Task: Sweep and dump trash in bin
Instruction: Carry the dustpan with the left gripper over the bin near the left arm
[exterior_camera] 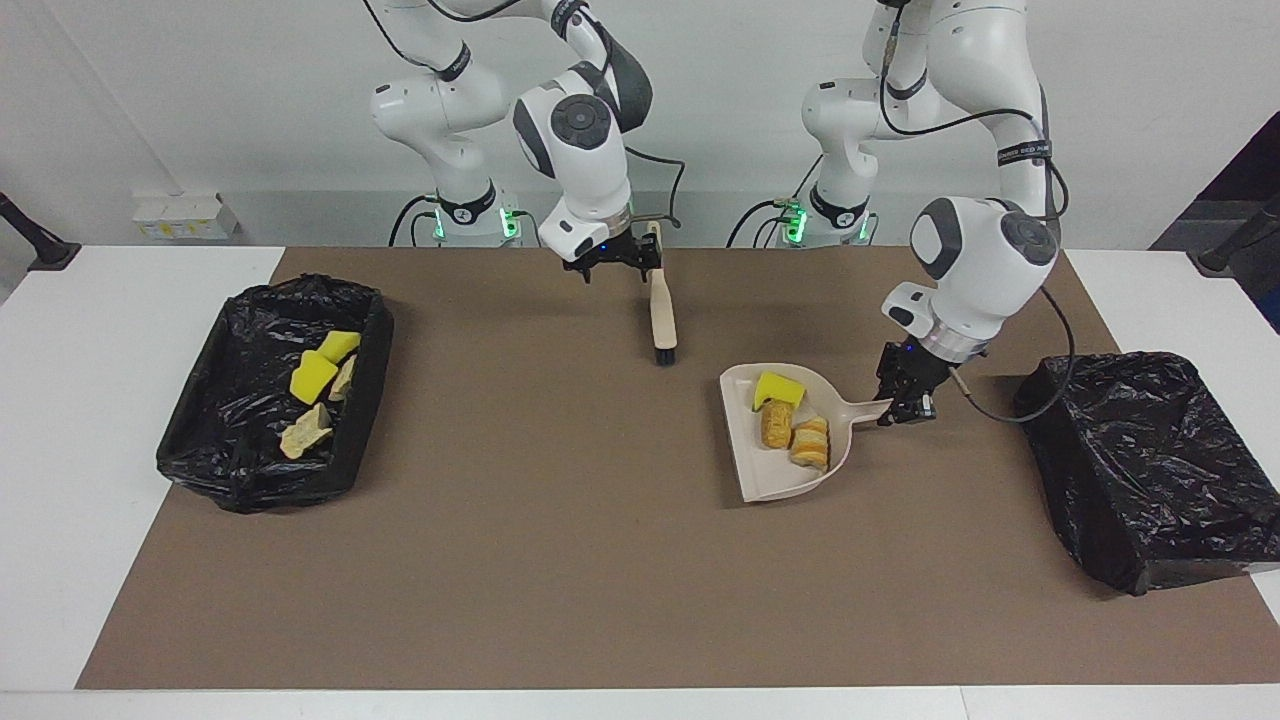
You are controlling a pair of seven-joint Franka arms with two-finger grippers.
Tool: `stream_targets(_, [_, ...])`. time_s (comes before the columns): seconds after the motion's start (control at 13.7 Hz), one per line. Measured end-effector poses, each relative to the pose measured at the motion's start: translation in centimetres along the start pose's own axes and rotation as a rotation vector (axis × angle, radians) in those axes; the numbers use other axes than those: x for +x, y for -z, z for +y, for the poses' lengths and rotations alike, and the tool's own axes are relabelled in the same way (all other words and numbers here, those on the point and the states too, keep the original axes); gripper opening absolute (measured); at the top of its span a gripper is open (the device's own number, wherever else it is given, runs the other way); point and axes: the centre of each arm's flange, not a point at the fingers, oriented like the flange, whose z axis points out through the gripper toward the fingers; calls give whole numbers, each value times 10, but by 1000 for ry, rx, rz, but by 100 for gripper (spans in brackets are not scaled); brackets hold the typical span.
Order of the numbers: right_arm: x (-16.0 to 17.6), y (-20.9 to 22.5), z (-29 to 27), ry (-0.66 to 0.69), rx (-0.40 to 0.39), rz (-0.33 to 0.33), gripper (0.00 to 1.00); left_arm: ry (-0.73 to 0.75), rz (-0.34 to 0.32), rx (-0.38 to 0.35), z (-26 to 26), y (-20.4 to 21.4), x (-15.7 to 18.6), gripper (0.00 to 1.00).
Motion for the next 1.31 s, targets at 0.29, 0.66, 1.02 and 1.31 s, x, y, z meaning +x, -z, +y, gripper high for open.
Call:
stream_targets(0.29, [43, 34, 57, -63, -44, 92, 100, 16, 167, -38, 6, 17, -44, 31])
stream_targets(0.66, [58, 102, 85, -58, -36, 167, 100, -16, 172, -3, -19, 113, -71, 31])
stream_targets(1.02, [70, 169, 124, -31, -30, 216, 100, -16, 26, -66, -40, 181, -146, 31])
stream_targets(1.31, [66, 199, 138, -10, -88, 220, 100, 1, -124, -100, -58, 209, -212, 31])
